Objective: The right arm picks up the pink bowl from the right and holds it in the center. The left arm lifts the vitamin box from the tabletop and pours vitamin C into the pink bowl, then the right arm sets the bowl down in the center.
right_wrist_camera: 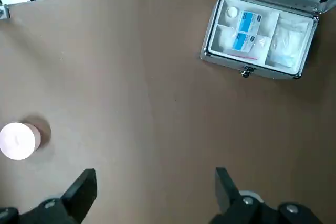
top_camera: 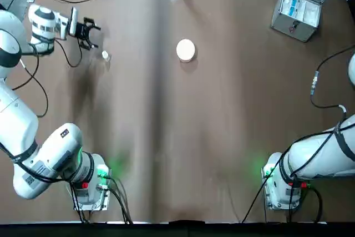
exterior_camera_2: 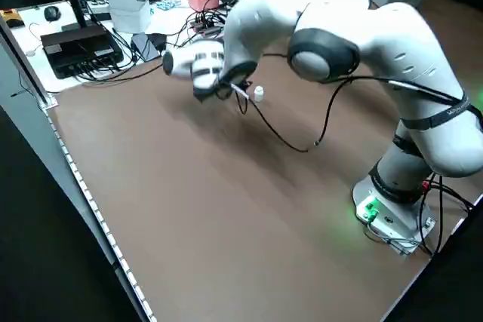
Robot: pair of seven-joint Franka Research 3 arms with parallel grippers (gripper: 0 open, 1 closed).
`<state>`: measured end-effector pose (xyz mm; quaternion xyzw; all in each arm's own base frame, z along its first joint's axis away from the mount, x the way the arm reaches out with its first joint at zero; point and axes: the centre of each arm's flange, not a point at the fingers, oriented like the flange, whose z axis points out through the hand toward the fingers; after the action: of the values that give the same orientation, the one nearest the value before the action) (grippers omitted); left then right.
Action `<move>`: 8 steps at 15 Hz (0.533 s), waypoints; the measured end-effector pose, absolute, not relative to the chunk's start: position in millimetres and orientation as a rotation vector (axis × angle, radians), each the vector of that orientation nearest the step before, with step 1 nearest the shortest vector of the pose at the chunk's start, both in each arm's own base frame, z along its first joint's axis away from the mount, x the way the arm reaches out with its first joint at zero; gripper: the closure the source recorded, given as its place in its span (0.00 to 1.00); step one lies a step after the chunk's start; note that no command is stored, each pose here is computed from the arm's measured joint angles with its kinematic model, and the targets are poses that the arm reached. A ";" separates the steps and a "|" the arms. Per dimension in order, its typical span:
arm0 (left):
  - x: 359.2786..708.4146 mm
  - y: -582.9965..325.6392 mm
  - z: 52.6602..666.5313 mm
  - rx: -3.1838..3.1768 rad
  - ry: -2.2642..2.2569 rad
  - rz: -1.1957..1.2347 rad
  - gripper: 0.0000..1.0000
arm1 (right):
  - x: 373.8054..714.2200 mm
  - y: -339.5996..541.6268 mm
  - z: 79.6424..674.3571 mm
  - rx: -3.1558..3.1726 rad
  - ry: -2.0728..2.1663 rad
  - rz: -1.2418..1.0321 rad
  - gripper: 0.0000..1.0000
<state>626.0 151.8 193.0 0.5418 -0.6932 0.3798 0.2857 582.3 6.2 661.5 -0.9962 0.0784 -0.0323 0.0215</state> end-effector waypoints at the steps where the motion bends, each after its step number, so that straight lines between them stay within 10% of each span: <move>1: 632.7 142.7 209.9 1.435 -1.919 0.992 0.00 | 579.1 6.1 657.8 -3.093 0.215 -0.097 0.01; 8: 667.0 37.3 289.5 1.293 -2.335 0.824 0.00 | 568.5 -12.2 659.2 -3.116 0.060 -0.103 0.01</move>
<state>667.0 37.3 289.5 0.4558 -0.8232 0.2906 0.1735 568.5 -12.2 659.2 -0.9992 0.0193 -0.0331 0.0115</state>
